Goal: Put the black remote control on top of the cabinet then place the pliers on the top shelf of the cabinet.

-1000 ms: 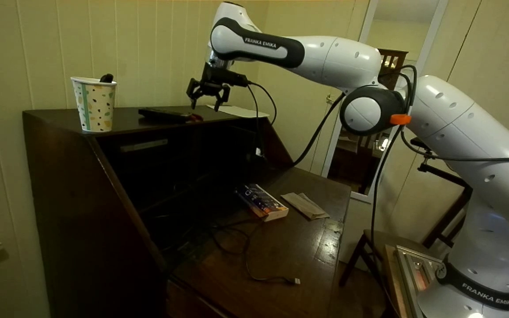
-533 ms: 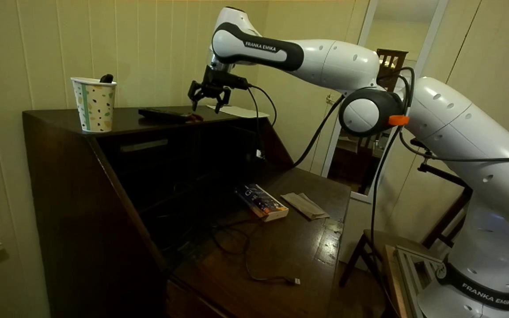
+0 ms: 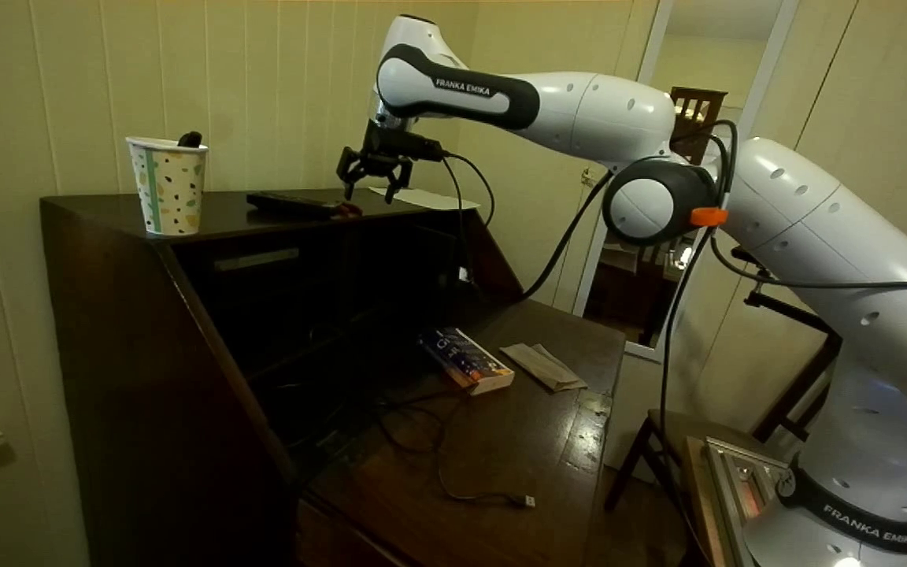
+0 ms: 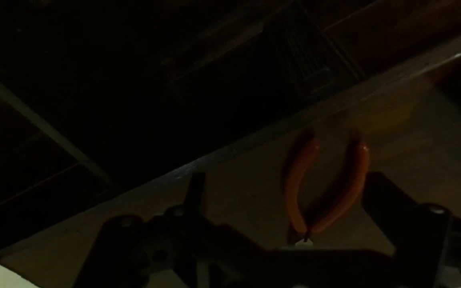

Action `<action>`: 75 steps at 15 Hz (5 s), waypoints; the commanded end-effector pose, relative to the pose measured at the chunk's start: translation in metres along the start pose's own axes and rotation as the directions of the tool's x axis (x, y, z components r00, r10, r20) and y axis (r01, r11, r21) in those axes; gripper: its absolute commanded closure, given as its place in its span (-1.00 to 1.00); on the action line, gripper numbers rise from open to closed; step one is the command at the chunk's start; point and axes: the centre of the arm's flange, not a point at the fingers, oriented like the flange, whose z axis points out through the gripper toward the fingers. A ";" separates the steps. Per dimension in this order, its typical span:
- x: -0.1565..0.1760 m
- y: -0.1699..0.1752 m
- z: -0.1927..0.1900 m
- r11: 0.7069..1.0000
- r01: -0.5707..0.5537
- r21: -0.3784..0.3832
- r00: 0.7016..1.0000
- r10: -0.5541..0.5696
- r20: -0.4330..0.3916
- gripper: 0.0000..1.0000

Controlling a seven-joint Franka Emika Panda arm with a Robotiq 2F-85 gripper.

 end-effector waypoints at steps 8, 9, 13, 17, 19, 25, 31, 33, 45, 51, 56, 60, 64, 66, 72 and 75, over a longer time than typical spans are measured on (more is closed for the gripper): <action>0.009 -0.019 0.002 0.999 0.041 0.019 0.997 -0.040 -0.063 -1.00; 0.009 -0.021 0.002 0.999 0.045 0.023 0.997 -0.044 -0.064 -1.00; 0.014 -0.030 0.010 0.998 0.062 0.018 0.997 -0.060 -0.056 -1.00; 0.016 -0.033 0.015 0.997 0.071 0.009 0.997 -0.071 -0.044 -1.00; 0.017 -0.033 0.019 0.997 0.080 0.011 0.996 -0.080 -0.042 -0.99; 0.016 -0.036 0.022 0.994 0.113 -0.001 0.993 -0.113 -0.042 -0.16; 0.005 -0.035 0.003 0.994 0.109 -0.018 0.994 -0.110 -0.028 0.45; -0.010 -0.033 -0.016 0.992 0.125 -0.027 0.992 -0.126 -0.030 0.46; -0.135 -0.038 -0.074 0.987 0.158 -0.036 0.923 -0.134 0.362 0.46; -0.183 -0.054 -0.043 0.996 0.074 -0.048 0.841 -0.037 0.539 0.46; -0.185 -0.051 -0.018 0.999 -0.039 0.030 0.888 0.020 0.459 0.46; -0.108 -0.094 -0.017 1.000 -0.006 -0.009 0.881 0.010 0.473 -0.04; -0.126 -0.093 -0.017 0.990 0.134 -0.051 0.867 -0.092 0.489 0.46; -0.160 -0.083 -0.015 0.970 0.241 -0.024 0.826 -0.192 0.530 0.46; -0.215 -0.082 -0.031 0.928 0.363 -0.085 0.807 -0.267 0.527 0.46; -0.221 -0.090 -0.027 0.945 0.306 -0.115 0.849 -0.216 0.483 0.46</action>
